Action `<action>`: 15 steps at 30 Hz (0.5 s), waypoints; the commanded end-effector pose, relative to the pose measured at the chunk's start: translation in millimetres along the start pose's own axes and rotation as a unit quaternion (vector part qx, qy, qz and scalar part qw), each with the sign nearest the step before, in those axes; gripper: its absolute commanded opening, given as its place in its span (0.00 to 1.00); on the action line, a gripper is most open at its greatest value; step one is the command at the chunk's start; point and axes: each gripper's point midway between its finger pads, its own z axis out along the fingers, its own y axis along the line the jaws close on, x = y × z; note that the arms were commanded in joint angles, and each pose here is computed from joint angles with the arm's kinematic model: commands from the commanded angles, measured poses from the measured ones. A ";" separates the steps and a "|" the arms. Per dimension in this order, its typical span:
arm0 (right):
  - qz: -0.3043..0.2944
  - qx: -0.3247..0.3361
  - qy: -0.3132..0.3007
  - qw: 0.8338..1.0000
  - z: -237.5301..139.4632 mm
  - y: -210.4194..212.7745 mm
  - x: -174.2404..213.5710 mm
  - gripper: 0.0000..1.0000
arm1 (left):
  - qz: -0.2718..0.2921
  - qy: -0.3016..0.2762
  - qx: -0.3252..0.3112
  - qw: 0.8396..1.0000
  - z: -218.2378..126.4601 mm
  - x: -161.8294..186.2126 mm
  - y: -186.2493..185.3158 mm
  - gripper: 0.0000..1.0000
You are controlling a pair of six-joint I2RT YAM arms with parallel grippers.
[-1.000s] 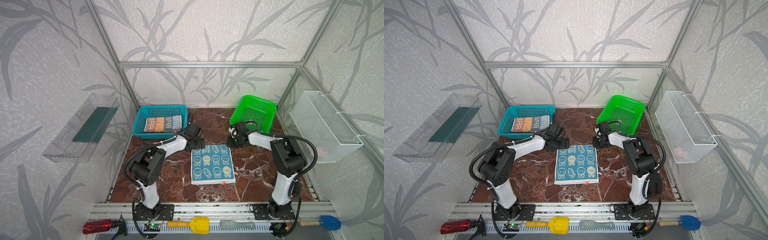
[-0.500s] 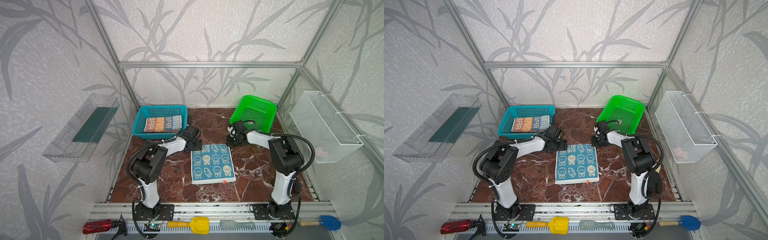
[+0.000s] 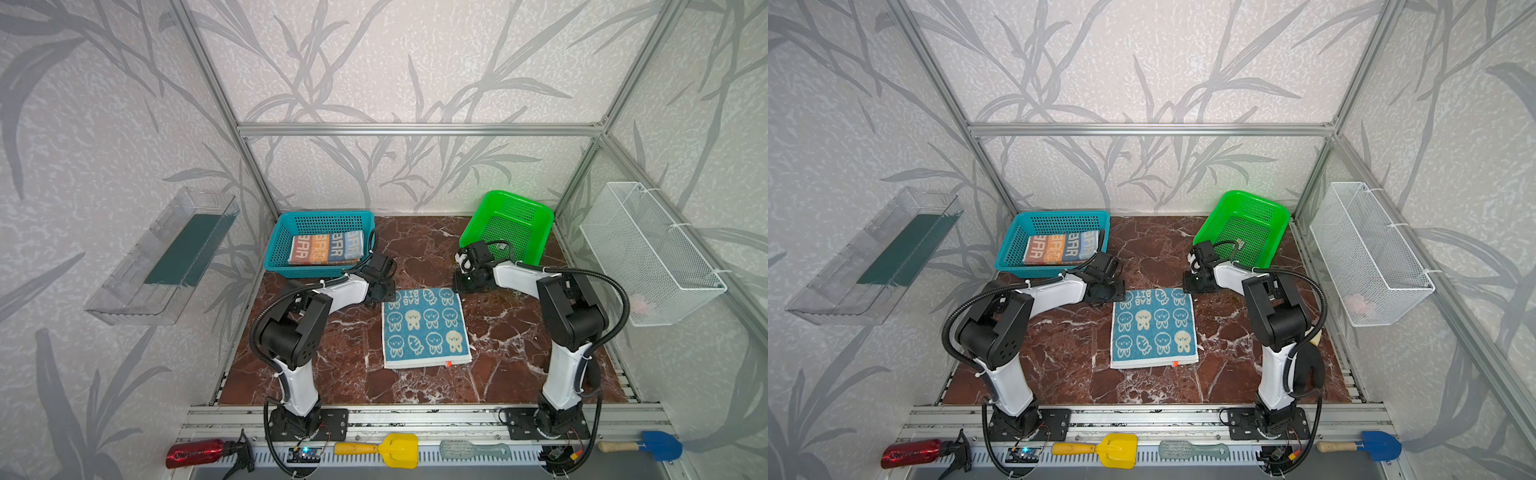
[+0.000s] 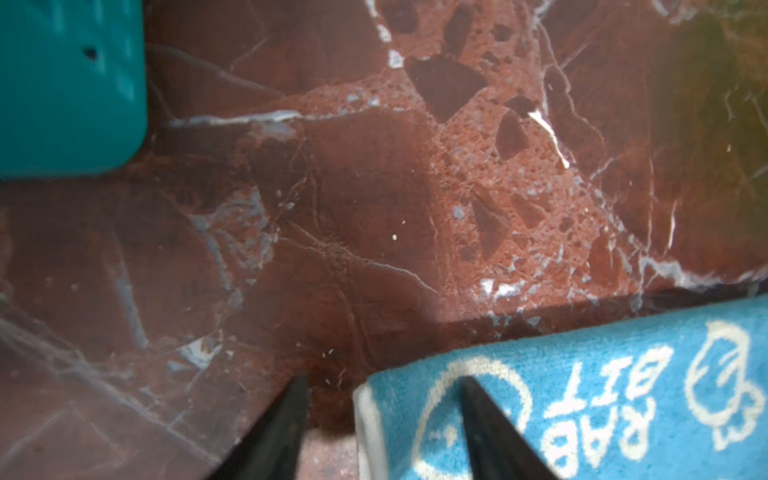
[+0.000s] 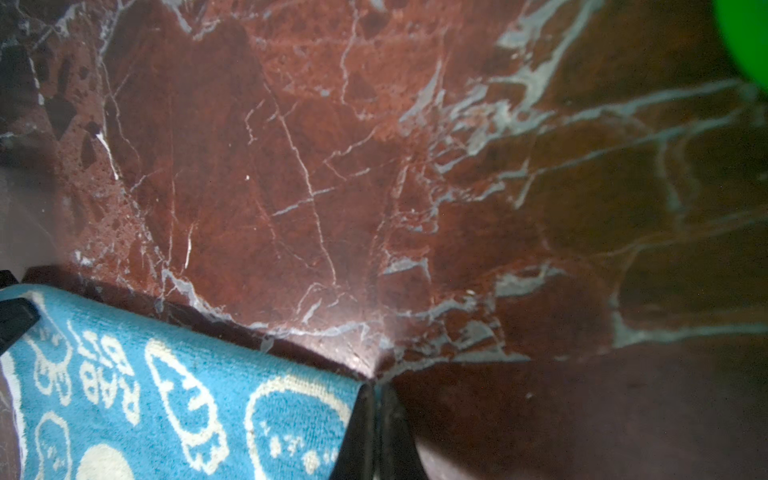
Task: Fold and stack the towels
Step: 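Fold the far edge toward the robot over the towel with both grippers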
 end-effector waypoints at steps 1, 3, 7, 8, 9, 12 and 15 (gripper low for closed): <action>0.003 0.021 0.034 0.999 6.7 -9.9 17.4 0.07 | 0.005 0.006 0.000 1.000 3.6 4.9 2.9 0.46; 0.003 0.020 0.034 0.999 5.5 -9.7 17.4 0.06 | 0.006 0.008 -0.002 1.000 3.9 7.1 4.2 0.41; 0.002 0.020 0.033 0.999 4.3 -9.3 17.3 0.06 | 0.008 0.011 -0.006 1.000 7.4 9.8 6.1 0.32; 0.002 0.021 0.032 0.999 4.3 -9.6 17.1 0.06 | 0.009 0.010 -0.004 1.000 8.0 9.3 5.3 0.30; 0.002 0.021 0.032 0.999 4.0 -9.7 17.4 0.06 | 0.009 0.012 -0.003 1.000 9.2 9.7 5.0 0.28; 0.002 0.021 0.033 0.999 4.0 -9.8 17.8 0.05 | 0.010 0.012 -0.007 1.000 12.9 10.0 6.0 0.26; 0.001 0.021 0.032 0.999 4.0 -10.1 17.5 0.05 | 0.015 0.013 -0.010 1.000 13.7 8.0 6.1 0.17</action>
